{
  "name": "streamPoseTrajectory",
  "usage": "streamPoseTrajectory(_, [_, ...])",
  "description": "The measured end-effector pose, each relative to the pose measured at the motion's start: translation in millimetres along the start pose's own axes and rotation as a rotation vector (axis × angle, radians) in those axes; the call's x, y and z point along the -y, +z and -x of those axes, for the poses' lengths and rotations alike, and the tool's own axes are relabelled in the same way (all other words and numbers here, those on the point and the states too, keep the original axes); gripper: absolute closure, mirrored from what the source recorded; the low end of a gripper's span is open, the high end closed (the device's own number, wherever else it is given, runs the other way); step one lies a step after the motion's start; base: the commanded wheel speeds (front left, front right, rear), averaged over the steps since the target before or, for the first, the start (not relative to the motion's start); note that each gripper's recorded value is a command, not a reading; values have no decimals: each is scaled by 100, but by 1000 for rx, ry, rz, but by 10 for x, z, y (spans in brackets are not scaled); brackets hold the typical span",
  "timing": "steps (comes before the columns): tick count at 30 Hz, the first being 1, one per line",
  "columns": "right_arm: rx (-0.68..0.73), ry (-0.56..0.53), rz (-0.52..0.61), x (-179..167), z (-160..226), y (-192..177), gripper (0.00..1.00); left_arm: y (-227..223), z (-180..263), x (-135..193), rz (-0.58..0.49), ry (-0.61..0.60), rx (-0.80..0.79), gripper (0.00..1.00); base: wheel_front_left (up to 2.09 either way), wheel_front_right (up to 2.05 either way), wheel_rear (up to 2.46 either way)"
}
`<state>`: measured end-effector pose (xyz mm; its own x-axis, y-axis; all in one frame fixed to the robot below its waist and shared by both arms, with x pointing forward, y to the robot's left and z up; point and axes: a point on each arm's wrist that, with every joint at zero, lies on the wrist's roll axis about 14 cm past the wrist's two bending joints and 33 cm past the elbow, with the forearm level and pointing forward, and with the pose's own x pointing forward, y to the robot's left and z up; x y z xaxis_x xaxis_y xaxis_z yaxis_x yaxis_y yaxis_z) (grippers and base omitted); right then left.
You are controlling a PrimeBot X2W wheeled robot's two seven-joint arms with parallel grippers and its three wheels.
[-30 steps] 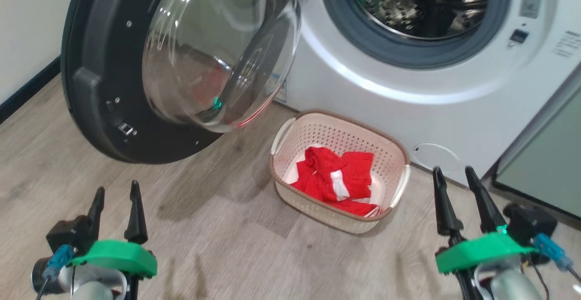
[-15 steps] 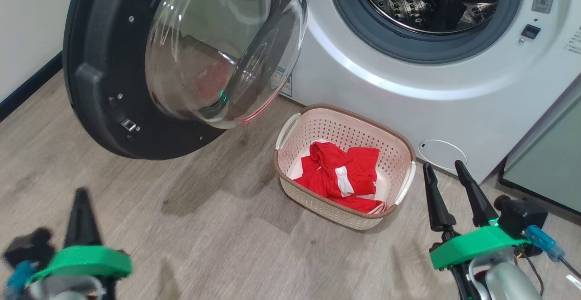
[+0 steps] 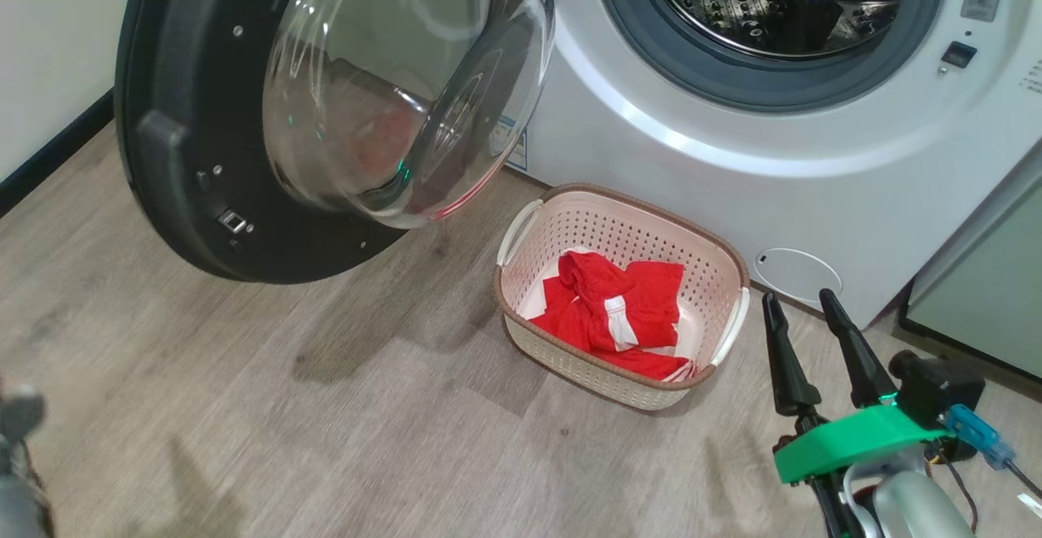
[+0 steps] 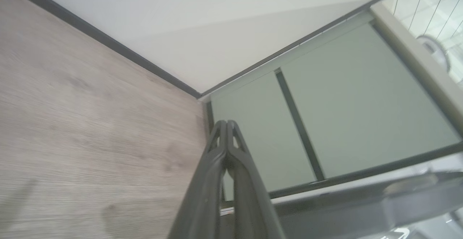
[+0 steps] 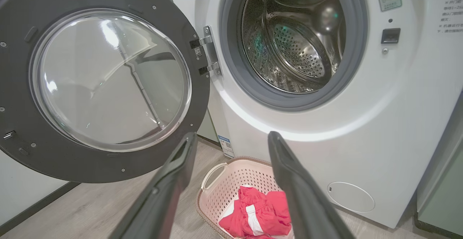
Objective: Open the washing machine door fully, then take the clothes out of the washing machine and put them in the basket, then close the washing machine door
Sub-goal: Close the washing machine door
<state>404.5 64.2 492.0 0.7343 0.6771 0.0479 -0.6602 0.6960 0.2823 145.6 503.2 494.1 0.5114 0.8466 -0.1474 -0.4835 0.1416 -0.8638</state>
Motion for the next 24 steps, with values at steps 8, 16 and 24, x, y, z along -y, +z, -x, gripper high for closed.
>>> streamPoseTrajectory(8, [18, -30, 9, 79, 45, 76, 0, -43, -389, 452, 378, 28, -248, 100, 0, 0, 0])
streamPoseTrajectory(16, [14, -92, 14, 235, 233, 62, 0, -144, -481, 886, 427, -7, -426, 100, 0, 0, 0])
streamPoseTrajectory(24, [18, -146, 16, 377, 390, 70, 0, -513, -494, 1046, 353, -31, -567, 100, 0, 0, 0])
